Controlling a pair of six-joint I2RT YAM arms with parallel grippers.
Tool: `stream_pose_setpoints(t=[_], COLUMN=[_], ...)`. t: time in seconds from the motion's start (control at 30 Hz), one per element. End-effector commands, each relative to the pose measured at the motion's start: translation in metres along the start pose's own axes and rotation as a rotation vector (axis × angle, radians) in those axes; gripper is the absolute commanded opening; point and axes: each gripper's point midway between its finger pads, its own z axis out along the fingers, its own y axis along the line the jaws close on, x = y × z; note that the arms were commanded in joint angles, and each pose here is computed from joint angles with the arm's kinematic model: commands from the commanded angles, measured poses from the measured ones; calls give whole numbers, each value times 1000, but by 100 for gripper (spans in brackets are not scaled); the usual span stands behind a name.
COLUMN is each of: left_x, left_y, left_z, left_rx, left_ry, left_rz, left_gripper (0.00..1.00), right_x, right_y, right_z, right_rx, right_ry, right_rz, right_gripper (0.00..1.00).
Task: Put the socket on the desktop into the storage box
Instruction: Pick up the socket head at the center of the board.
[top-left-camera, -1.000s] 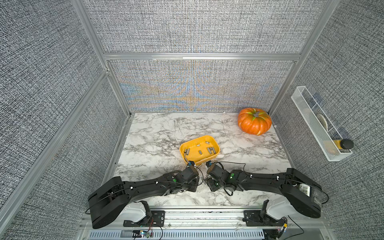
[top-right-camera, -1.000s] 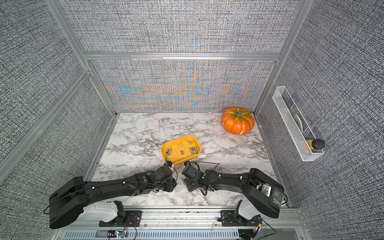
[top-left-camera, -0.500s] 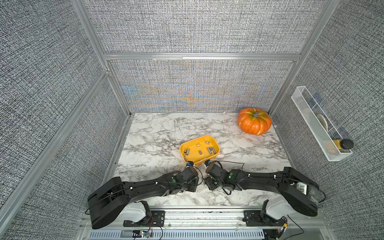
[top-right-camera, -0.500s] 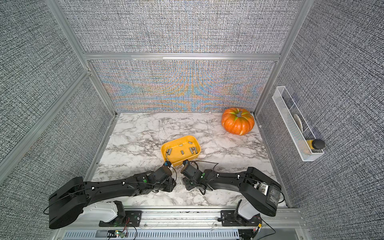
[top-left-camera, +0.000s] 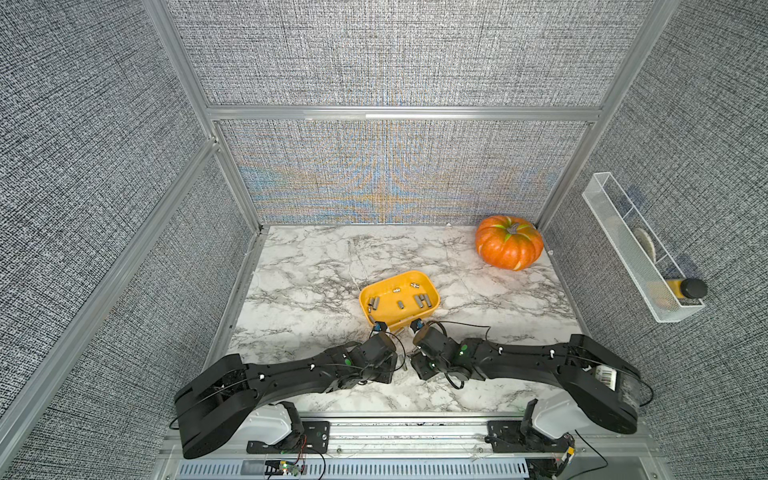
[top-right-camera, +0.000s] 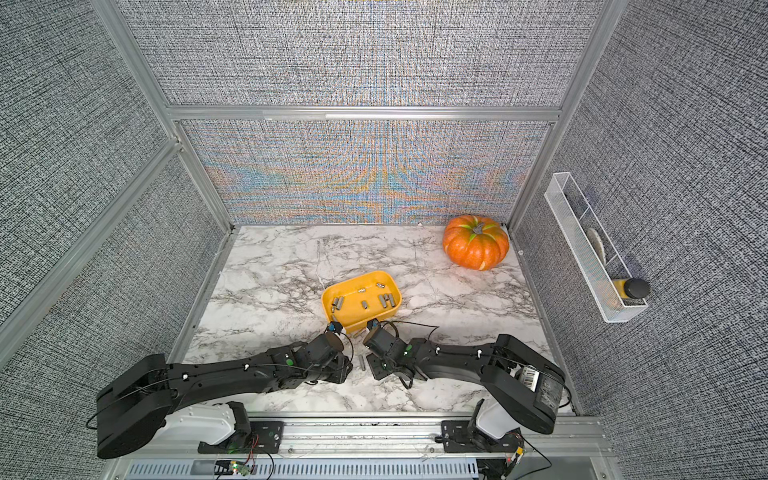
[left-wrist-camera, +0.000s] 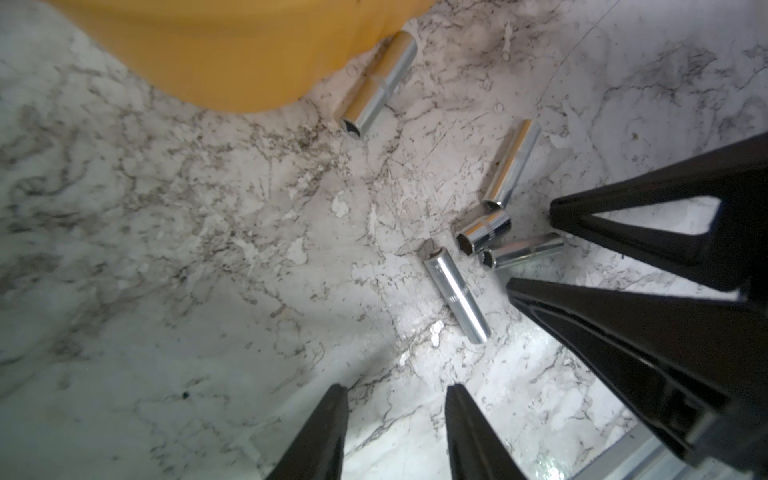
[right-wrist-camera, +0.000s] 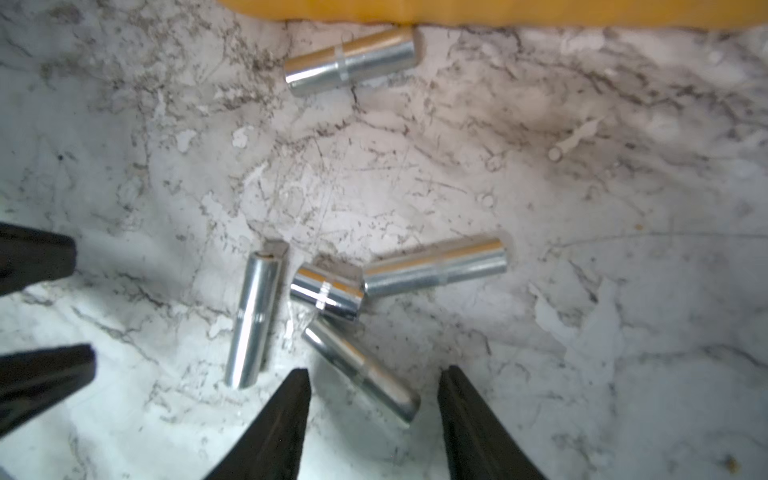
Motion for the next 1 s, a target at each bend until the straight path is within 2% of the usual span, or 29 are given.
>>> stream_pose_setpoints(t=[0.0, 0.37, 0.97], left_x=[-1, 1, 1], left_y=[0, 1, 5], left_z=[2, 6, 10], left_rx=[-5, 1, -15], left_ry=[-3, 4, -6], left_rz=[5, -10, -41], left_gripper=[45, 45, 45], right_x=[26, 25, 38], right_y=[-7, -7, -10], right_z=[-1, 10, 14], right_rx=[15, 33, 50], right_ry=[92, 112, 182], right_rz=[-8, -39, -153], right_gripper=[54, 51, 31])
